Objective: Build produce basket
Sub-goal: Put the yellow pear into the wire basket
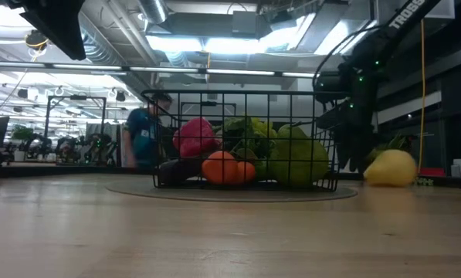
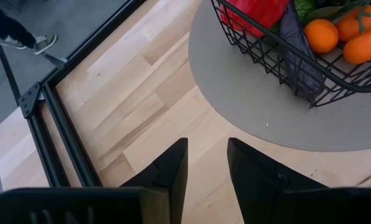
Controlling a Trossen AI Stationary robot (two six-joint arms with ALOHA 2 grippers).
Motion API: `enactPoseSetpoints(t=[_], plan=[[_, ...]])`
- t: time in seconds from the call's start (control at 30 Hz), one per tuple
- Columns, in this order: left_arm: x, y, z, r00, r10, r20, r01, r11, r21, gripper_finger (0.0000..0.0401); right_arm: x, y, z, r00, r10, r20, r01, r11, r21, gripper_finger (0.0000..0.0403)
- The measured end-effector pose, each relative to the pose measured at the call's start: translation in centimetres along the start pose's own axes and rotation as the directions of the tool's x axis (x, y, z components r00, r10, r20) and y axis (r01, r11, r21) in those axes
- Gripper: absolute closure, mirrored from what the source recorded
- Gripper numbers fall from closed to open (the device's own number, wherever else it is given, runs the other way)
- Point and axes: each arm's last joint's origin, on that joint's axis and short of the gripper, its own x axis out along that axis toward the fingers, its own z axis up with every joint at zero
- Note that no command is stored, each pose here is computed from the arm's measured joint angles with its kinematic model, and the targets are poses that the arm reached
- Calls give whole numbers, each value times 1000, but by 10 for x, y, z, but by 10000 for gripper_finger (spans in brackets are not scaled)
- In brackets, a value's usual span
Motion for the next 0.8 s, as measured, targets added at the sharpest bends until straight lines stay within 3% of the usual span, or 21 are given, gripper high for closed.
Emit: enactPoseSetpoints(t=[0.27,0.4,0.5,0.57,0.8], plan=[[0,0,0,1000,0,0,0,1000,2,292,-9,33,-19,999,30,-24,-34,979,-199,230],[0,0,0,1000,0,0,0,1000,2,292,-19,38,-31,998,5,-63,-28,930,-366,230],[0,0,0,1000,0,0,0,1000,2,292,-20,36,-39,990,-105,-94,48,877,-479,230],[0,0,0,1000,0,0,0,1000,1,292,-19,36,-42,985,-128,-115,55,867,-496,230],[0,0,1,1000,1,24,-1,1000,1,292,-18,45,-46,987,-89,-136,24,909,-416,230]])
